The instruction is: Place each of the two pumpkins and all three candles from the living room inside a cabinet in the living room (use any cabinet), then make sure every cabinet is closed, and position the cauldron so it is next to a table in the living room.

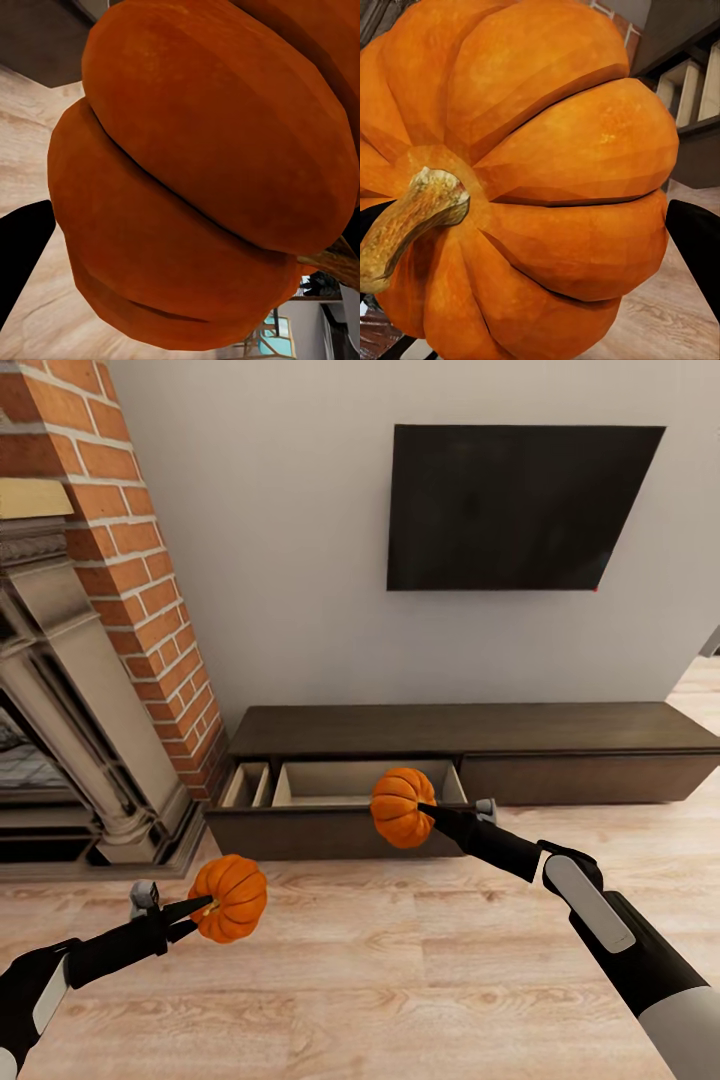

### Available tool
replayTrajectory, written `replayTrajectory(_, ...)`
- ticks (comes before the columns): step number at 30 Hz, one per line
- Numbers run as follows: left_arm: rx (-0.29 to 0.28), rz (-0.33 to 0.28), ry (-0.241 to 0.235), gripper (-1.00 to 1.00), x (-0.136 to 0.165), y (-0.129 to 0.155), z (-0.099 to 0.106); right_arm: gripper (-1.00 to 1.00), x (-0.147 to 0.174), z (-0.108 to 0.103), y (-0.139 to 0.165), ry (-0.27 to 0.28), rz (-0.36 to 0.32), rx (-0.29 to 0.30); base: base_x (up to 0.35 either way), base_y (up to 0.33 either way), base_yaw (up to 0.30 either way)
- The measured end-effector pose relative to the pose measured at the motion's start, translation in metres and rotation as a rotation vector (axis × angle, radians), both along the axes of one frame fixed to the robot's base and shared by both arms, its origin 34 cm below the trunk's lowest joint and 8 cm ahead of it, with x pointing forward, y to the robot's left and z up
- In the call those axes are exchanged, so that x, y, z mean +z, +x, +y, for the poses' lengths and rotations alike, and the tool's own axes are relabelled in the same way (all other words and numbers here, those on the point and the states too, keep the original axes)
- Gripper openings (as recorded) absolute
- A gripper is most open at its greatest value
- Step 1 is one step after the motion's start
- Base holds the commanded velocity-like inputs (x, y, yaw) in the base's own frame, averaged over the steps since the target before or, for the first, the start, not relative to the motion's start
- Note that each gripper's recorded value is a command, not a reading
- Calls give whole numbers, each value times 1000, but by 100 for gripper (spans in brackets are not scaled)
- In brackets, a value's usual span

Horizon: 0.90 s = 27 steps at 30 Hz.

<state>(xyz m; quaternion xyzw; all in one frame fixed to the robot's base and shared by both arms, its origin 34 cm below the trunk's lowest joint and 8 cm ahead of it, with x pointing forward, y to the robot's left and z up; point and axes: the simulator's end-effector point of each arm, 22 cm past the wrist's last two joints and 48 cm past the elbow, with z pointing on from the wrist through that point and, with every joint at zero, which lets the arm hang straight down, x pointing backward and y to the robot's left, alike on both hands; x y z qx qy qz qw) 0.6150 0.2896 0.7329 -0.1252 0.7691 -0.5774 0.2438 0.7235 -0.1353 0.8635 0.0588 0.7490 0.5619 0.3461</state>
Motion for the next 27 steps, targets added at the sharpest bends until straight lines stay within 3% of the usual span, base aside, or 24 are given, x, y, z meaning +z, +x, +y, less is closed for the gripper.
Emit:
replayTrajectory(11,0,0,2,-100,18,0,1,-100,8,-5,1,3,31,-13,0,0,-22)
replayTrajectory(27,-1,3,3,-100,40,0,1,-100,26,-5,1,-20,28,-10,0,0,-222)
